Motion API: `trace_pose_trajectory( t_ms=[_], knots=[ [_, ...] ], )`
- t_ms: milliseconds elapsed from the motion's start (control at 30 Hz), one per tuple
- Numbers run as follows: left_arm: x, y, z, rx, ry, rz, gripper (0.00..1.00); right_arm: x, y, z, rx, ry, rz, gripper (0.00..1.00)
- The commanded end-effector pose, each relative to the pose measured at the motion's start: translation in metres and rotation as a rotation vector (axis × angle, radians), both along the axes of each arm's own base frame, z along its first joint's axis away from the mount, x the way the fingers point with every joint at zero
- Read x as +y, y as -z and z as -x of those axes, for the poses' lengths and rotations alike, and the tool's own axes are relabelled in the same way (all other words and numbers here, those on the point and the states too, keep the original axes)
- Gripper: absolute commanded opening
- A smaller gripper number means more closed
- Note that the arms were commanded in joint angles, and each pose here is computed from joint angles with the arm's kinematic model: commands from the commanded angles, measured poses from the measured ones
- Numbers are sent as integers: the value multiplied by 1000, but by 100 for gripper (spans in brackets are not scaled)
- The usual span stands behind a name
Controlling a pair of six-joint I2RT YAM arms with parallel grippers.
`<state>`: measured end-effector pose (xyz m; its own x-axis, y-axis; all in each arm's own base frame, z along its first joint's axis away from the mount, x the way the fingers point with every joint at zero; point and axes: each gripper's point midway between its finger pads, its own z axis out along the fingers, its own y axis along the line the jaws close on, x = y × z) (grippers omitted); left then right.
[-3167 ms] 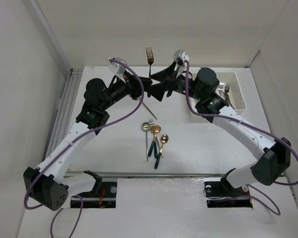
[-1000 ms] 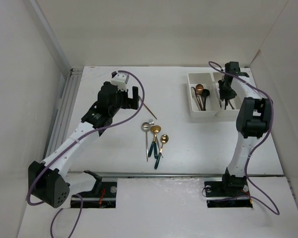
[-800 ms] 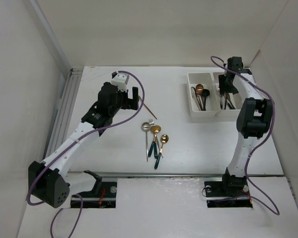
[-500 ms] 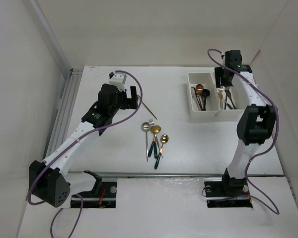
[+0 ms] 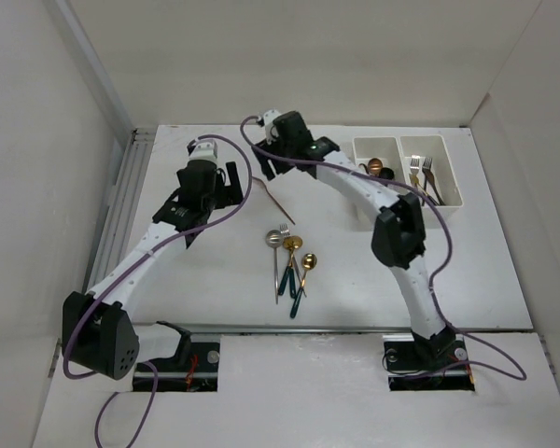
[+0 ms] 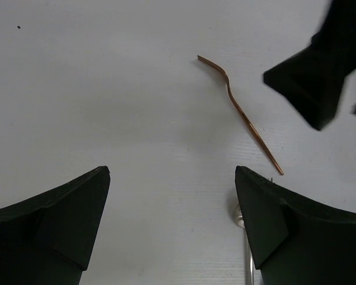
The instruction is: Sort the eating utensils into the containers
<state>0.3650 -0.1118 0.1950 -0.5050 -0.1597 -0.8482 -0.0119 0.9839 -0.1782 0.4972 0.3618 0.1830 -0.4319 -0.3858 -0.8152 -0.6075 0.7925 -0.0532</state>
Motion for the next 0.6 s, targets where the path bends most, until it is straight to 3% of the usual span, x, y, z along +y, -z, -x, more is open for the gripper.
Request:
trace_pose_trajectory(
  t_ms=[0, 367, 567],
  knots=[
    [8, -14, 1, -42, -39, 4, 84, -1, 44, -16, 122, 94, -13, 77],
    [11, -18, -3, -61, -44, 3, 84, 7, 116, 9, 270, 99, 57, 70],
    [14, -17, -6, -62, -49, -5, 83, 1, 144, 29, 336, 105, 142, 58]
  ],
)
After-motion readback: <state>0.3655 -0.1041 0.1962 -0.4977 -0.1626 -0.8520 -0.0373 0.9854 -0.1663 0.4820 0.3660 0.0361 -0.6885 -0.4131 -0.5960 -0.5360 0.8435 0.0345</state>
